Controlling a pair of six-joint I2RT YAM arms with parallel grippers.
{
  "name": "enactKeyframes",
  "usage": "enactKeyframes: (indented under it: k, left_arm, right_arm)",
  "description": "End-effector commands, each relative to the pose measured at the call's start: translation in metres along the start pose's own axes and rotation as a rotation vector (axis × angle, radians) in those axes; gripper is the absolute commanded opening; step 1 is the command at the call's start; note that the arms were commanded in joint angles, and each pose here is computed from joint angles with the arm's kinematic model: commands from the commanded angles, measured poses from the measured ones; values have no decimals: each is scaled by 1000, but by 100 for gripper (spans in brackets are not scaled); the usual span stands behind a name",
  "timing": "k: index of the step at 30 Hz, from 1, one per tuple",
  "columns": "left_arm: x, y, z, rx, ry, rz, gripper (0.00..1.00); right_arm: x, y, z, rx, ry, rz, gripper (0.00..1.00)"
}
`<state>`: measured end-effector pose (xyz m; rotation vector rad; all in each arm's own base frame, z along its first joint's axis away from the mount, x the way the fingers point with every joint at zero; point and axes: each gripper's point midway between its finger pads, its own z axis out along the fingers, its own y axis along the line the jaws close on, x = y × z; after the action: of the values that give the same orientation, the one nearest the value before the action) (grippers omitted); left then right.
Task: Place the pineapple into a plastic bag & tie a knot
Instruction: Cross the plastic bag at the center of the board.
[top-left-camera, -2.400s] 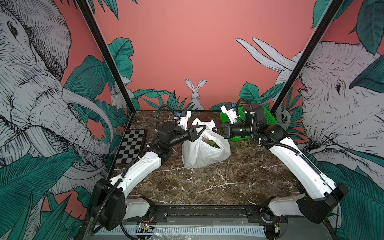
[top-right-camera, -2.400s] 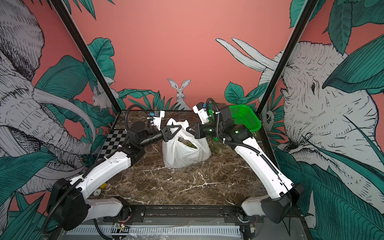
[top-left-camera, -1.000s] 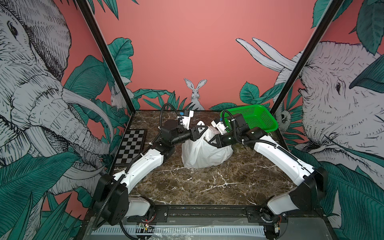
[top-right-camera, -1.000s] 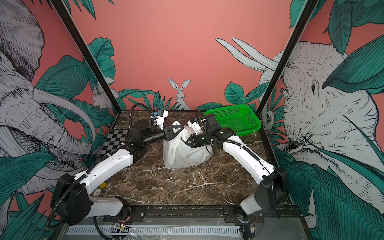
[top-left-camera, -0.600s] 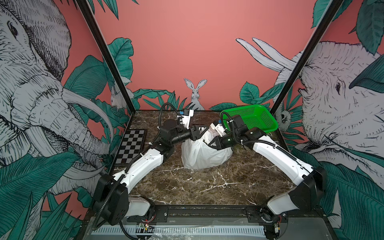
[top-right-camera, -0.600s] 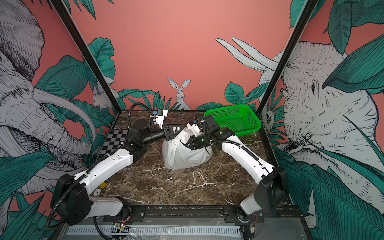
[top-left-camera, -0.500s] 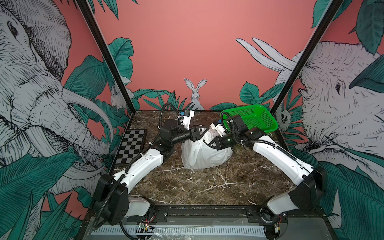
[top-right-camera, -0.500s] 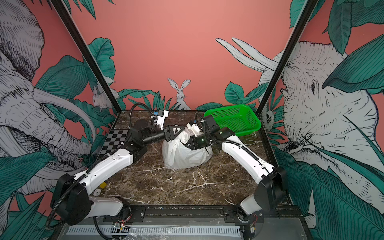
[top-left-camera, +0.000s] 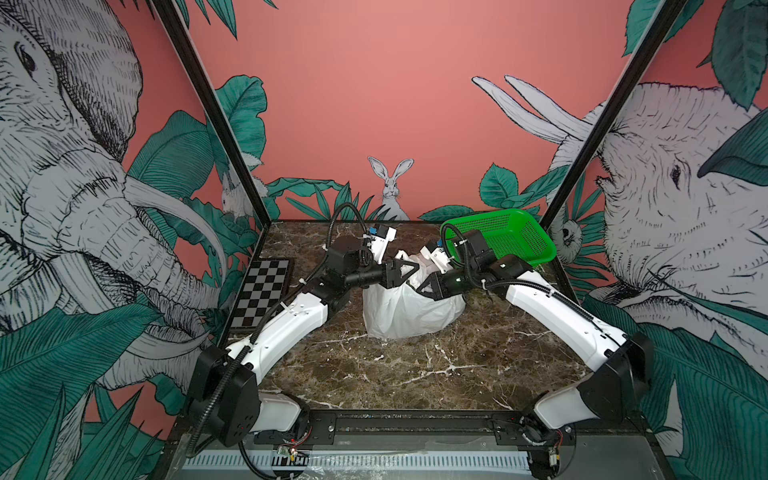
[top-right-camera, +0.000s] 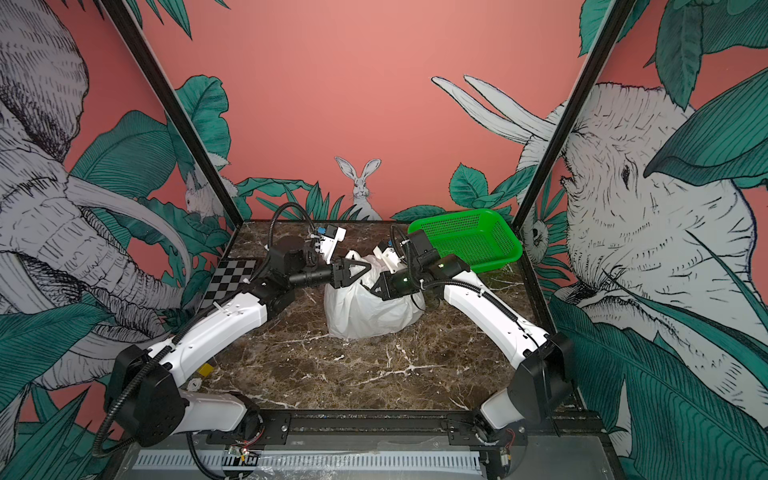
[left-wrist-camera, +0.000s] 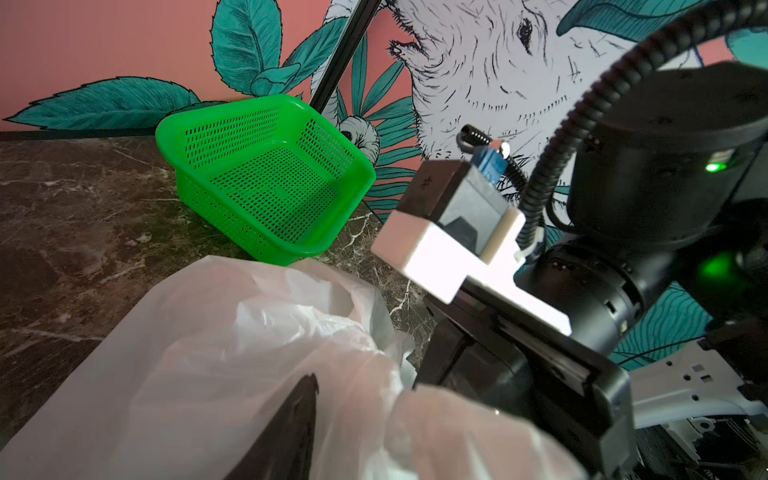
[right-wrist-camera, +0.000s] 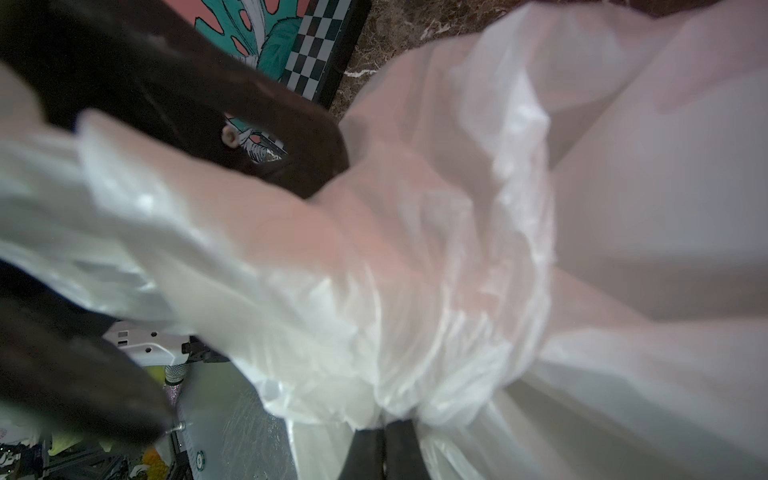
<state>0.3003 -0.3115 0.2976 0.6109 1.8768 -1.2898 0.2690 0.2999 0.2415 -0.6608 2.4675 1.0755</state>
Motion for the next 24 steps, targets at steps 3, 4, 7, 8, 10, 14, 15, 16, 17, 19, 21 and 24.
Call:
enactKeyframes:
  k: [3,4,7,8,10,14,15,16,17,19,21,24]
  left_arm:
    - [-8,-8,6,44,26,23,42]
    - [-8,-9,7,48,33,26,39]
    - [-4,-9,8,49,51,33,24]
    - [-3,-9,8,49,56,35,16]
    - [-2,-11,7,48,67,48,0]
    - [-19,-16,-4,-8,7,122,0]
    - [-27,-20,-10,-32,-30,170,0]
    - [-37,-22,-15,-72,-75,229,0]
    - [-42,-26,-20,-95,-100,275,0]
    - [-54,-30,-27,-132,-158,334,0]
    - [-57,-31,-30,-150,-183,362,0]
    - [-59,-31,-31,-171,-208,398,0]
  right_arm:
    - [-4,7,-2,-16,-6,-19,0]
    - [-3,7,-2,-16,-4,-19,0]
    - [-2,7,-3,-14,-6,-17,0]
    - [-3,7,-3,-15,-7,-19,0]
    - [-2,7,-5,-12,-6,-18,0]
    - [-3,12,-35,22,-62,39,46]
    - [-6,15,-49,19,-106,77,56]
    - [-9,21,-64,9,-157,119,64]
    - [-11,25,-74,-7,-189,168,66]
    - [-16,35,-86,-61,-247,262,71]
    - [-22,37,-88,-114,-301,373,73]
    - [-40,38,-86,-218,-406,558,77]
